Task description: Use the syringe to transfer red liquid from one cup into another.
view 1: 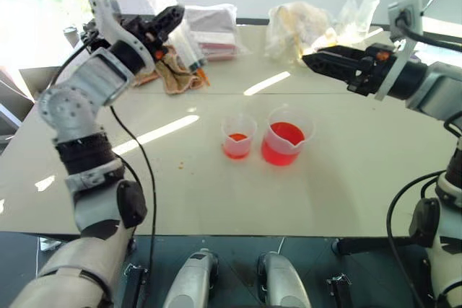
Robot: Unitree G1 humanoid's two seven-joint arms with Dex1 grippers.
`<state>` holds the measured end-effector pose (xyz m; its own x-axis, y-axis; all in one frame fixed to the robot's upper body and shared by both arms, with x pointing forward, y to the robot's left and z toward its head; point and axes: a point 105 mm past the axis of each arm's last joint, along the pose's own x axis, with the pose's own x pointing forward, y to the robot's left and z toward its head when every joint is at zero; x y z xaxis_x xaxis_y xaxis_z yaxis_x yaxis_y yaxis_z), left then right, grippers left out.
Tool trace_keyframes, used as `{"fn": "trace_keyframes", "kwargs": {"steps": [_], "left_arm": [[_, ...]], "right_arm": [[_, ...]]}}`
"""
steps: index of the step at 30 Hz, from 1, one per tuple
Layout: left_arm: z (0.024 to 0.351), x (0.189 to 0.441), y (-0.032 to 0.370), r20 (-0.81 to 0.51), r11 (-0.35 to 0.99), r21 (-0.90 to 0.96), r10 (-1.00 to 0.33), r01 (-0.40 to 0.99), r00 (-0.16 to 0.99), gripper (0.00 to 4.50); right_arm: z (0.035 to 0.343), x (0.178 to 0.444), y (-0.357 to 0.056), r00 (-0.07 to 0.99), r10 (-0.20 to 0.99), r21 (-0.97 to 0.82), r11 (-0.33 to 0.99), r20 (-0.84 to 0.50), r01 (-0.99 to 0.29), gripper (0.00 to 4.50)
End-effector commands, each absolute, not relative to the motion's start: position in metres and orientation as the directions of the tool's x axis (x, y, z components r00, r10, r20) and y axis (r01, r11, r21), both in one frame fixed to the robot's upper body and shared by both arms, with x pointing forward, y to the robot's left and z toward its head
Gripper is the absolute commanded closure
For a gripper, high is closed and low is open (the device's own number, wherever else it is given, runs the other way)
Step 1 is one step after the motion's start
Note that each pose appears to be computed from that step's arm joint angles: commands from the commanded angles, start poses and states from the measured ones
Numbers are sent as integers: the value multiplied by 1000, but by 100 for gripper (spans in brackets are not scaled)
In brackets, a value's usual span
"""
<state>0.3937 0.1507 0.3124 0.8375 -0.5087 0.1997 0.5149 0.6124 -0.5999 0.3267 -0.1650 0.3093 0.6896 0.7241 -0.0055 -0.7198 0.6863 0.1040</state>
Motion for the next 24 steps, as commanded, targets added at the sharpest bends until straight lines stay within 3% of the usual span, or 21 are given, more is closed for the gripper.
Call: {"fn": "trace_keyframes", "kwargs": {"steps": [1,4,6,11,24], "left_arm": [[298,397,146,27,668,-587,-549,458,835,302],[283,398,143,-92,724,-532,-566,440,820,302],[262,396,138,-228,776,-467,-569,424,790,302],[217,384,128,-490,817,-381,-575,432,655,302],[177,385,126,-634,858,-379,-513,346,578,302]], "right_arm": [[323,318,-161,662,749,49,661,31,-749,118],[317,308,-156,617,786,-14,617,-43,-786,118],[303,291,-151,549,818,-96,540,-172,-836,118],[283,266,-143,406,833,-107,397,-376,-912,118],[267,258,-133,374,800,-192,321,-469,-928,118]]}}
